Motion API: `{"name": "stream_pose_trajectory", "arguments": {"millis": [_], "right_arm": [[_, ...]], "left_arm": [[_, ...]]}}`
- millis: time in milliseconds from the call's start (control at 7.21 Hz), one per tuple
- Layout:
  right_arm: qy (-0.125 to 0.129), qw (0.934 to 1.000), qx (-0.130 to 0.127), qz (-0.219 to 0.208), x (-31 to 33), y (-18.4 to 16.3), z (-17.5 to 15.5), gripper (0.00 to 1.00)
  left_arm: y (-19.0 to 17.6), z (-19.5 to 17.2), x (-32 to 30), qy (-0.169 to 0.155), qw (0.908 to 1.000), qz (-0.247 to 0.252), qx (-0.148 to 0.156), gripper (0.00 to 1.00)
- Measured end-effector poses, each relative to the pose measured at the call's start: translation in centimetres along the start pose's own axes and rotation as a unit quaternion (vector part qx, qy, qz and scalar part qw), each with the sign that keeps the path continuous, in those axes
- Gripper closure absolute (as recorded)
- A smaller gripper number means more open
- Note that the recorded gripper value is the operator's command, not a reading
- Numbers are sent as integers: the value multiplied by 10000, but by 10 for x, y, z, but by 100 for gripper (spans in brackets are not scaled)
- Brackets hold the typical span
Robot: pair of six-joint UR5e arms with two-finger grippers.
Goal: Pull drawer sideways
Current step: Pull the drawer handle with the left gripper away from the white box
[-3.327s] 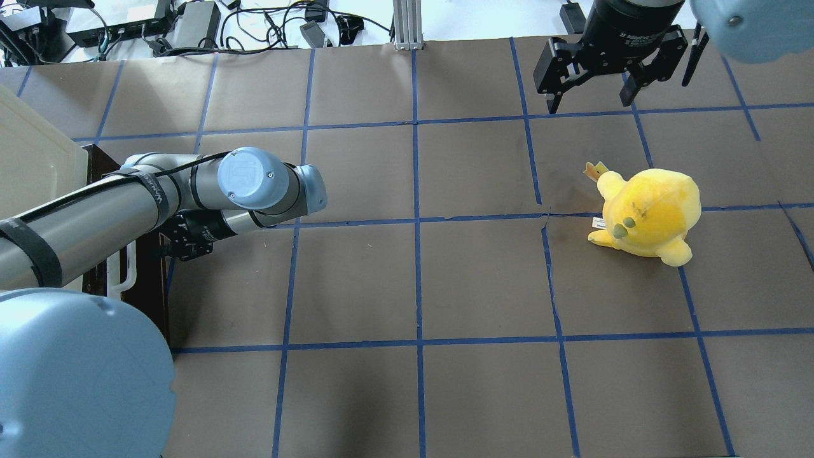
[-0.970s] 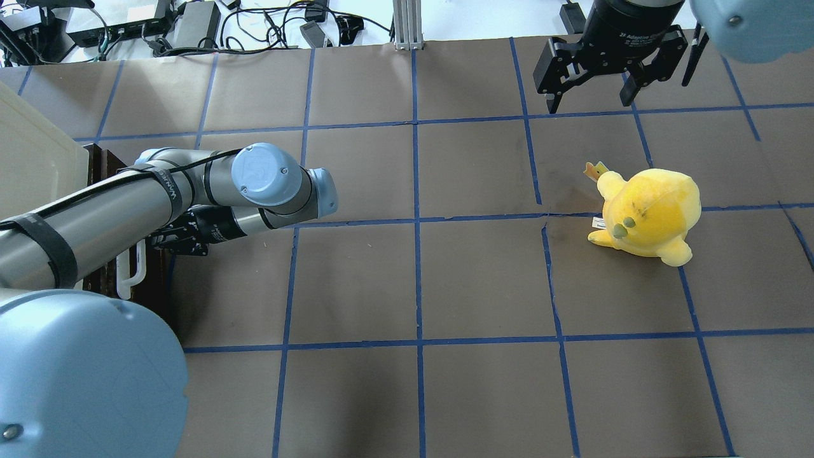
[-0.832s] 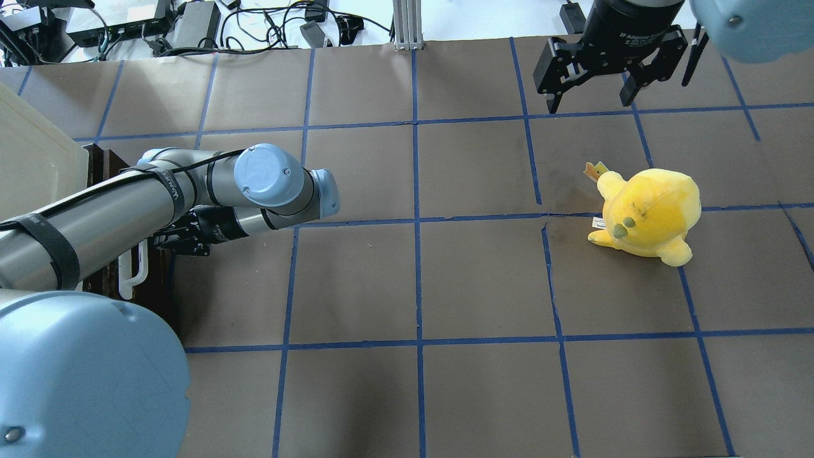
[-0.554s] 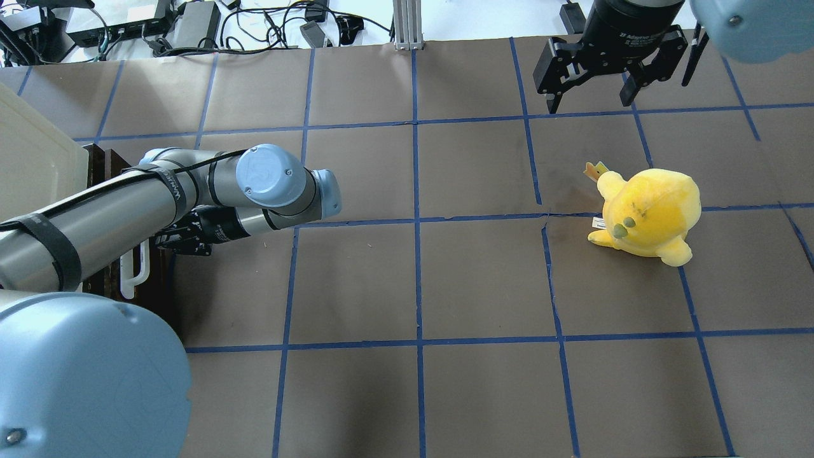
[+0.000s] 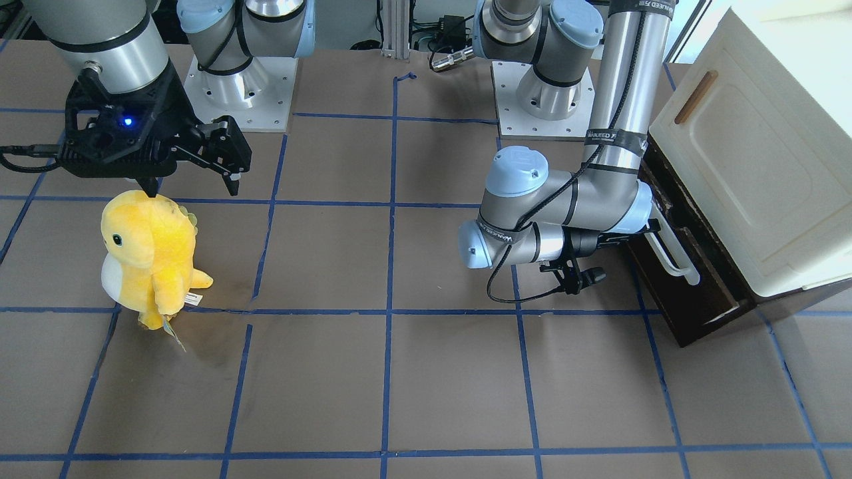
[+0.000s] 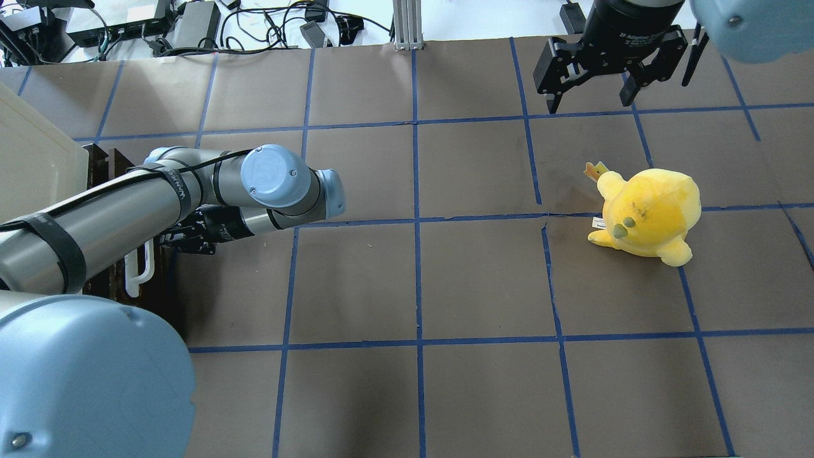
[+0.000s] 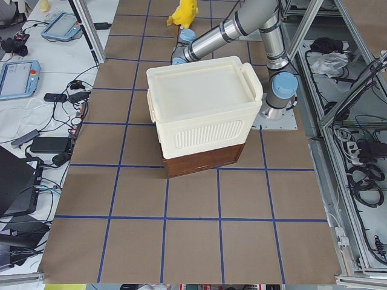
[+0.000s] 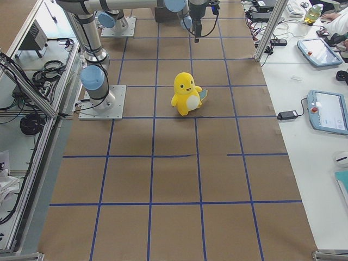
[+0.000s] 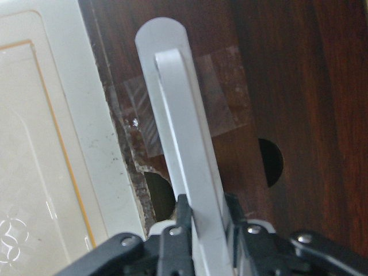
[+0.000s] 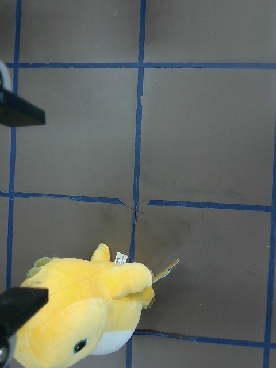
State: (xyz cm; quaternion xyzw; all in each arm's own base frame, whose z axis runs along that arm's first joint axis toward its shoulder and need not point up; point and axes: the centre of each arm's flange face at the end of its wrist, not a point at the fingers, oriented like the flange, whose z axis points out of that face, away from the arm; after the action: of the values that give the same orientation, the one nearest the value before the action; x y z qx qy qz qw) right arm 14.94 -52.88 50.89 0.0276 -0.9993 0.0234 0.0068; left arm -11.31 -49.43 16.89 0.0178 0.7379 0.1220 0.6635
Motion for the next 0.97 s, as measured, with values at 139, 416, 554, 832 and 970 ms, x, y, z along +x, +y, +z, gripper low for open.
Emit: {"name": "stream_pose_trajectory", "arguments": {"millis": [139,416,554,832,970], "right_arm": [[0,10000,0,1,0,0,0,0],[0,10000,0,2,0,0,0,0],[0,10000,0,2,0,0,0,0],[0,10000,0,2,0,0,0,0],[0,10000,0,2,0,0,0,0]], "left_arm": [[0,-5,-1,2,10000,-10,35,78],[0,-9,-1,2,10000,-13,70,79],[1,-11,0,-3,10000,-3,86,79],[4,-21,1,-25,9998,59,195,79],[5,-25,1,-32,9997,101,237,79]]}}
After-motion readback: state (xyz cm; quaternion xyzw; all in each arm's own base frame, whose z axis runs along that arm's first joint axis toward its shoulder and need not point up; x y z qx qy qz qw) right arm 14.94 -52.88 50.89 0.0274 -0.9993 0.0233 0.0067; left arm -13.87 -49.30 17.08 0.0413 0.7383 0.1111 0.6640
